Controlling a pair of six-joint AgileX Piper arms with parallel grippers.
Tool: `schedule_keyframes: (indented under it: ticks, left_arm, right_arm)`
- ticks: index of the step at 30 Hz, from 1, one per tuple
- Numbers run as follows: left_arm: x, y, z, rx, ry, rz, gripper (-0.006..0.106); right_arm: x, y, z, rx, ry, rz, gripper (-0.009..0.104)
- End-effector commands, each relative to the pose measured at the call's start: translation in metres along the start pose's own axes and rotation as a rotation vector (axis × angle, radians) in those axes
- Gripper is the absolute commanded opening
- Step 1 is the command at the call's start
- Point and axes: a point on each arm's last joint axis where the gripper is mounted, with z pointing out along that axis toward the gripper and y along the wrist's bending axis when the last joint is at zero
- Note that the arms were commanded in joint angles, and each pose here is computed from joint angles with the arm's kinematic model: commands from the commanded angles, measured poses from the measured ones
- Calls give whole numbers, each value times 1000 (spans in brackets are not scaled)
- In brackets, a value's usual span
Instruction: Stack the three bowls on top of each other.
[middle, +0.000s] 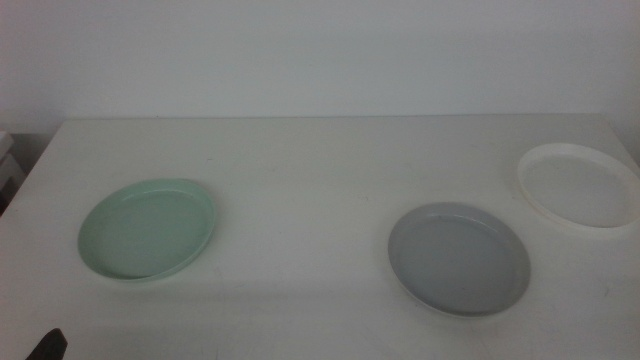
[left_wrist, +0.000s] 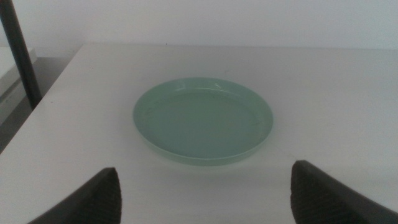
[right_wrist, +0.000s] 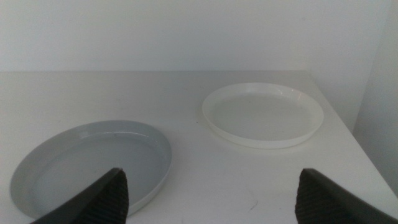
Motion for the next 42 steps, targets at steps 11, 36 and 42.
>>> schedule_keyframes:
  ticks: [11,36,42]
  left_arm:
    - [-8,-1,-1,16,-81,-18,97]
    - [-8,-1,-1,16,-81,-18,97]
    - [-8,-1,-1,16,-81,-18,97]
  right_arm:
    - [-103,4,4,13,-18,6,94]
    - [-176,31,145,-83,717,204,94]
    - [-151,32,178,-69,867,189,94]
